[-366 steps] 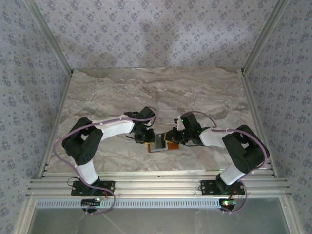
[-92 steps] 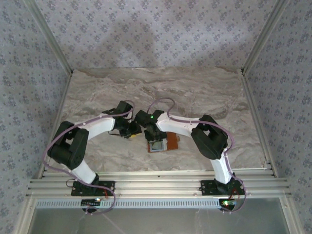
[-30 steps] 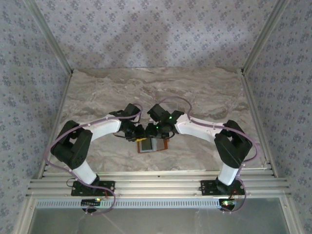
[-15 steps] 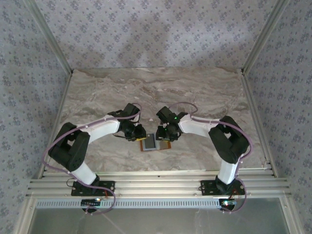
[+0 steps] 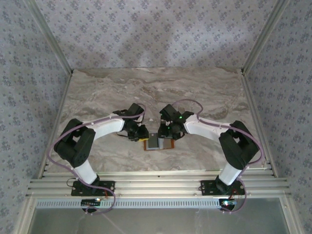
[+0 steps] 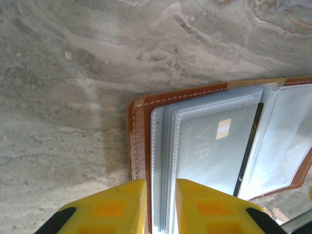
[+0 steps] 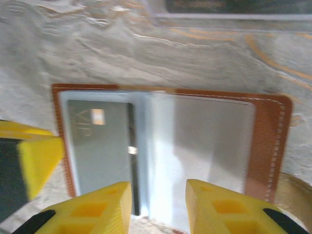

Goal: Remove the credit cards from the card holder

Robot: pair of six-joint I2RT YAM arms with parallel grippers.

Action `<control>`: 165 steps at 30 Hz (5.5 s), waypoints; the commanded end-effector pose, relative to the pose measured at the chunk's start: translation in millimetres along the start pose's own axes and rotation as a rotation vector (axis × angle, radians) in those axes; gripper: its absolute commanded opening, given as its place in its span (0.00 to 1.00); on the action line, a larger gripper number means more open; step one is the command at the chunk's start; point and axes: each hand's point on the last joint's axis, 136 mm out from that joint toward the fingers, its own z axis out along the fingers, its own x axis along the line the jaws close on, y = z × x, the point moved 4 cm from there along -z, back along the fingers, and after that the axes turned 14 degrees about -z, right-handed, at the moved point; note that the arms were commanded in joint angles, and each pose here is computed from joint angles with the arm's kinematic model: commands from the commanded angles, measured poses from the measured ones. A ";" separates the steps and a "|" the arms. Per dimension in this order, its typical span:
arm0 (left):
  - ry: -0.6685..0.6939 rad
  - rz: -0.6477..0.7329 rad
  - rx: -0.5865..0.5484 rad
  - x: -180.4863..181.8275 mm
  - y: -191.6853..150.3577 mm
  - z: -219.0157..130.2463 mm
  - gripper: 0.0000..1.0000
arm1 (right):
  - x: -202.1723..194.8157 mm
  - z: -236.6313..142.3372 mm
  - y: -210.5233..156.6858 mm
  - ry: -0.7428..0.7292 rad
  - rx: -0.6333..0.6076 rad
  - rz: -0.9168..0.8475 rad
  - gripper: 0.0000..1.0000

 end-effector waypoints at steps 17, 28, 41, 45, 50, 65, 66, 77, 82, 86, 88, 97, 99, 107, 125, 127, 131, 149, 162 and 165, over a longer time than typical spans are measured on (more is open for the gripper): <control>0.059 0.039 0.037 -4.2 -7.7 10.6 0.23 | 15.1 35.1 5.8 0.152 0.051 -0.016 0.27; 0.133 0.044 0.041 11.6 -8.1 18.6 0.20 | 4.6 38.2 -0.4 0.083 0.067 -0.039 0.24; 0.135 0.036 0.040 13.1 -8.0 20.6 0.18 | 7.3 42.5 -2.2 0.110 0.065 -0.036 0.20; 0.135 0.037 0.039 13.2 -7.8 21.1 0.17 | 6.0 45.6 -4.5 0.111 0.073 -0.031 0.21; 0.133 0.036 0.042 13.2 -8.1 21.8 0.17 | 6.0 46.6 -6.3 0.121 0.079 -0.031 0.23; 0.138 0.032 0.044 16.3 -8.6 25.1 0.17 | 25.4 28.0 8.7 0.446 -0.072 0.019 0.15; 0.137 0.033 0.043 15.9 -8.3 24.9 0.17 | 27.1 26.7 9.5 0.469 -0.080 0.022 0.16; 0.136 0.029 0.046 17.7 -9.9 24.5 0.17 | 36.9 15.1 14.5 0.616 -0.154 0.017 0.14; 0.131 0.026 0.045 17.1 -10.3 23.3 0.17 | 36.2 16.6 10.3 0.630 -0.156 0.000 0.15; 0.114 0.030 0.036 14.9 -11.0 19.6 0.18 | 32.1 22.0 7.7 0.617 -0.143 0.002 0.17; 0.109 0.029 0.031 13.8 -10.9 17.4 0.18 | 31.3 24.9 6.3 0.616 -0.136 -0.001 0.16; 0.122 0.030 0.027 16.0 -11.0 16.6 0.18 | 20.3 30.9 1.1 0.559 -0.119 0.014 0.06; 0.126 0.032 0.024 16.5 -10.3 16.0 0.18 | 16.0 29.8 0.6 0.530 -0.120 0.015 0.05; 0.139 0.035 0.022 18.5 -8.6 14.3 0.18 | 2.9 22.0 -1.8 0.472 -0.138 0.023 0.01; 0.163 0.049 0.024 20.3 -5.8 14.9 0.18 | -13.0 20.0 -4.2 0.425 -0.171 0.078 0.00; 0.161 0.047 0.031 20.0 -5.8 16.7 0.18 | -11.9 20.3 -4.5 0.430 -0.168 0.077 0.00; 0.155 0.047 0.042 18.9 -6.4 20.6 0.17 | -1.9 20.9 -3.6 0.487 -0.158 0.053 0.04; 0.155 0.049 0.047 19.7 -6.3 22.7 0.16 | 16.5 27.6 -7.0 0.520 -0.083 -0.007 0.14; 0.152 0.048 0.045 20.5 -7.5 21.4 0.16 | 10.4 29.6 -10.1 0.457 -0.072 0.016 0.08; 0.148 0.050 0.043 20.9 -8.2 20.6 0.17 | 3.2 25.7 -12.0 0.415 -0.076 0.023 0.04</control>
